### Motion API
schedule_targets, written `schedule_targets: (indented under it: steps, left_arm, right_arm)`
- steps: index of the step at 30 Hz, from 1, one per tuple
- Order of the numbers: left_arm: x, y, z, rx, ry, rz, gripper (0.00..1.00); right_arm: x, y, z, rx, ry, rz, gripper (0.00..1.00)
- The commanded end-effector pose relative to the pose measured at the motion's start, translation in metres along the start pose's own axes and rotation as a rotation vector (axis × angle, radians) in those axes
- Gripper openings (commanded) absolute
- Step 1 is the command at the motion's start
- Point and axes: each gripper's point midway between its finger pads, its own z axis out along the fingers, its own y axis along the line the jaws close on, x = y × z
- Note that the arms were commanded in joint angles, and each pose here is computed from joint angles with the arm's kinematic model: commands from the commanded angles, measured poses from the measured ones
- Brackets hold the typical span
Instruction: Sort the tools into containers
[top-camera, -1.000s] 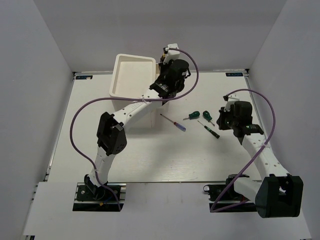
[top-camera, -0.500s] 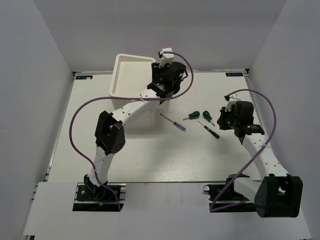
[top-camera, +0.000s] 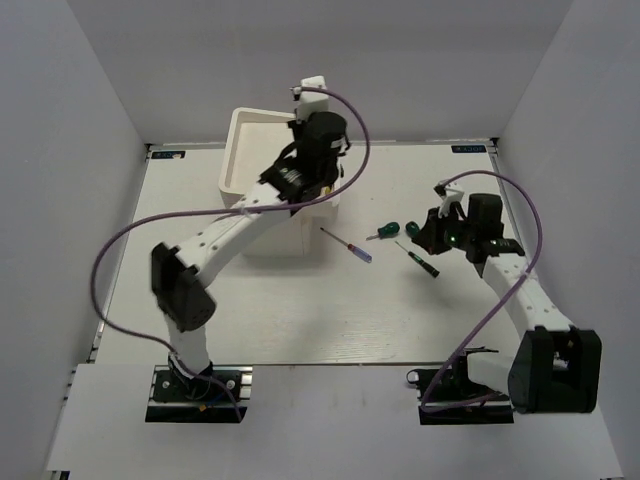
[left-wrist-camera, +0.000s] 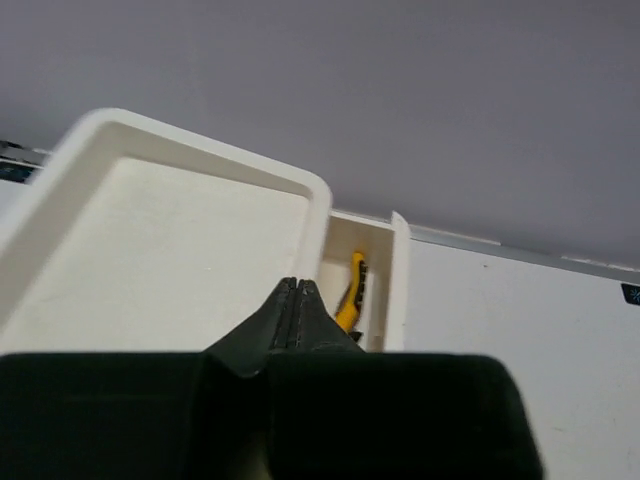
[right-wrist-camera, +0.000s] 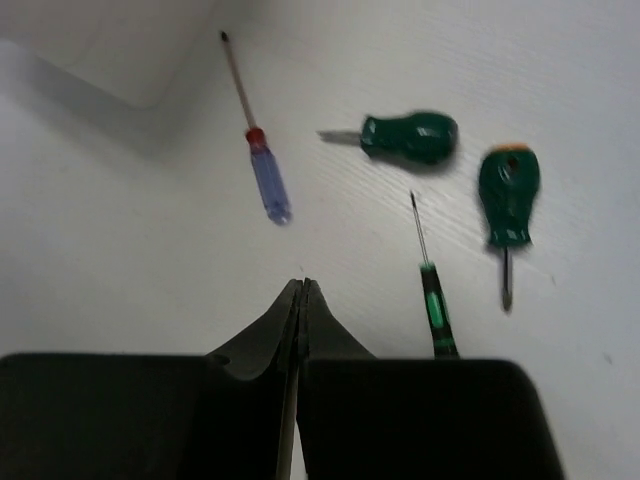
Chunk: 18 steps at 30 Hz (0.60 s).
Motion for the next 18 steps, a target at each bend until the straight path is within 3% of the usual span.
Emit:
schedule_targets:
  steps: [1, 2, 3, 5, 7, 9, 11, 18]
  left_arm:
    - [-0.061, 0.079, -0.041, -0.069, -0.057, -0.077, 0.14]
    - [-0.061, 0.102, -0.045, -0.108, -0.044, -0.077, 0.29]
    - [-0.07, 0.132, -0.058, -0.149, -0.056, -0.096, 0.53]
    - [-0.069, 0.175, -0.064, -0.234, -0.035, -0.091, 0.64]
    - [-0.065, 0.206, -0.068, -0.293, -0.018, -0.089, 0.69]
    - [-0.061, 0.235, -0.07, -0.331, 0.007, -0.103, 0.7]
    - [-0.041, 0.254, -0.063, -0.369, 0.072, -0.092, 0.7]
    - [0.04, 0.254, -0.024, -0.209, 0.371, -0.209, 0.7]
  right_arm:
    - [-0.062, 0.031, 0.022, -0.257, -0.131, -0.094, 0.0]
    - [-0.085, 0.031, 0.026, -0.259, -0.148, -0.074, 0.0]
    - [-0.069, 0.023, 0.056, -0.276, -0.064, -0.01, 0.02]
    - [-0.124, 0.026, 0.062, -0.295, -0.124, 0.014, 0.05]
    - [-0.148, 0.033, 0.086, -0.359, -0.086, 0.05, 0.07]
    - [-0.144, 0.039, 0.104, -0.361, -0.022, 0.097, 0.07]
    - [-0.165, 0.044, 0.118, -0.344, -0.032, 0.077, 0.0]
    - [-0.181, 0.047, 0.147, -0.232, 0.0, 0.091, 0.0]
